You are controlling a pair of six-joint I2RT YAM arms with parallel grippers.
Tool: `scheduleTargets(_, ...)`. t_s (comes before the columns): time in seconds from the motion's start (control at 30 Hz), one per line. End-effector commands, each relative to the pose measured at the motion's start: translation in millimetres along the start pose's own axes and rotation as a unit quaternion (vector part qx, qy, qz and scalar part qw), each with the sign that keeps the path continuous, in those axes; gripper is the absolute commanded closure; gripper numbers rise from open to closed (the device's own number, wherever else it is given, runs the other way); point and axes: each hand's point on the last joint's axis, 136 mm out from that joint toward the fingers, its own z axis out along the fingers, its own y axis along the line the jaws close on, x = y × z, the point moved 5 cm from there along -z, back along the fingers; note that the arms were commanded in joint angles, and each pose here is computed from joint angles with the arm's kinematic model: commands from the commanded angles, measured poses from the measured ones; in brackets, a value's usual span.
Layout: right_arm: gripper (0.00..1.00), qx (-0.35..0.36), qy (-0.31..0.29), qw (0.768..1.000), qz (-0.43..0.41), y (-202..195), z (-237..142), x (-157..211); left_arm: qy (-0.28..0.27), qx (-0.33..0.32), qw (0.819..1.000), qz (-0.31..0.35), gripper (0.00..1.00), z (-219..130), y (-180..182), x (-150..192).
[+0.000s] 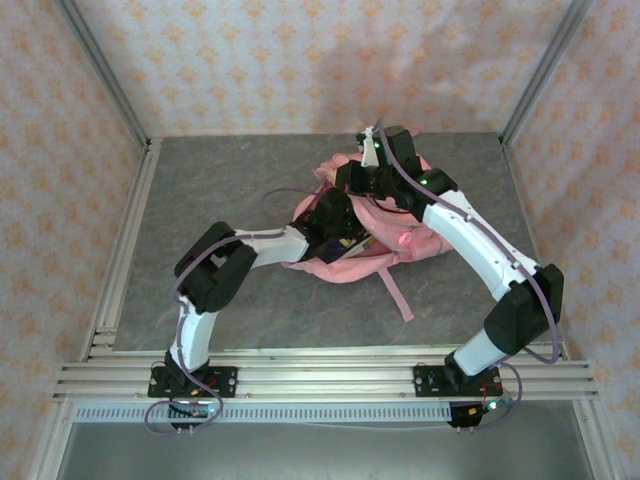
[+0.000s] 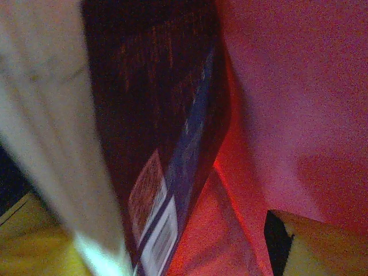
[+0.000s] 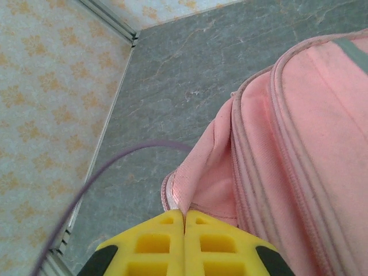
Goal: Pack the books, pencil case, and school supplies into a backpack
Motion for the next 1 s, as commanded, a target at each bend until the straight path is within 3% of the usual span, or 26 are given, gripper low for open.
scheduleTargets(0.0,1.00,-0.018,-0.043,0.999,-0.024,9.5,-11.8,-10.8,0.017,-0.033,0.997,0.069,0.25,-38.3,-14.5,6.7)
scheduleTargets(0.27,1.00,-0.014,-0.054,0.998,-0.014,2.0,-13.4,-5.5,0.019,-0.091,0.992,0.084,0.25,-84.0,19.2,5.2)
scheduleTargets(0.6,1.00,-0.017,-0.023,1.000,-0.006,-8.2,-4.3,14.3,-0.018,-0.135,0.980,0.146,0.28,-150.1,15.3,-2.6)
scheduleTargets(0.7,1.00,-0.042,-0.003,0.999,0.000,-6.1,1.0,22.2,-0.059,-0.176,0.972,0.144,0.35,-179.6,20.5,-15.5)
scheduleTargets(0.83,1.00,-0.054,0.020,0.998,0.009,-9.2,9.5,35.1,-0.103,-0.227,0.963,0.101,0.59,-219.0,37.5,-30.5)
scheduleTargets(0.97,1.00,-0.051,0.024,0.998,0.029,-10.5,27.0,44.3,-0.130,-0.221,0.962,0.096,0.62,-240.9,39.9,-28.9)
